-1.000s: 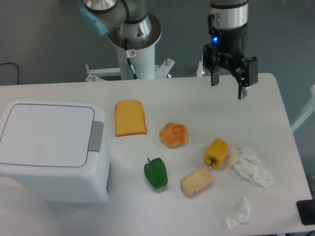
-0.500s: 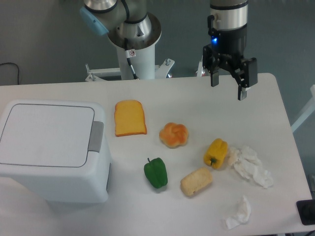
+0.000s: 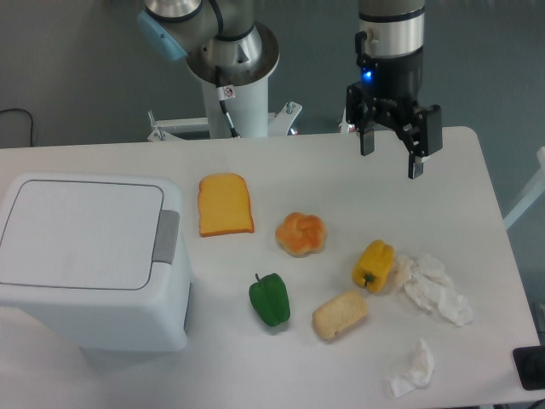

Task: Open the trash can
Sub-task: 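Move the open gripper slowly from its start pose toward the table center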

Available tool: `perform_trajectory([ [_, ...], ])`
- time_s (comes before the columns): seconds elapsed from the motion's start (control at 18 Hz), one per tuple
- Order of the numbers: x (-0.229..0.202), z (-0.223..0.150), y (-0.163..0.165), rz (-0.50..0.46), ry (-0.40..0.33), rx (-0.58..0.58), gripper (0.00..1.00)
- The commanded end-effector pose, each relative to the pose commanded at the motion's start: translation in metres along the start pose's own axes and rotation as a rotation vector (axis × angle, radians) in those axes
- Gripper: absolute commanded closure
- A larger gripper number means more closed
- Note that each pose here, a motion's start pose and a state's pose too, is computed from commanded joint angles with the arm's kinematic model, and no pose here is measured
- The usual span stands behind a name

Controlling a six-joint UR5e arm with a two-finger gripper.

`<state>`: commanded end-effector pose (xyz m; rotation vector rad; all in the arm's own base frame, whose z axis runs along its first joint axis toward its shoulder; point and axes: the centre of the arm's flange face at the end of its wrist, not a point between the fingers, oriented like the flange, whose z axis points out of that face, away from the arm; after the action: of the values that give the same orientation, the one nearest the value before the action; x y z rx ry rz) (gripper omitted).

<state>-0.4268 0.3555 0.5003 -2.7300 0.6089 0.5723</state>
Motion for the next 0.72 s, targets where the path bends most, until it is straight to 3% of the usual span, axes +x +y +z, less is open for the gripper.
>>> perform_trajectory([
  [0.72,0.0013,0.0008,-0.0034,-0.078,-0.003,-0.003,0.00],
])
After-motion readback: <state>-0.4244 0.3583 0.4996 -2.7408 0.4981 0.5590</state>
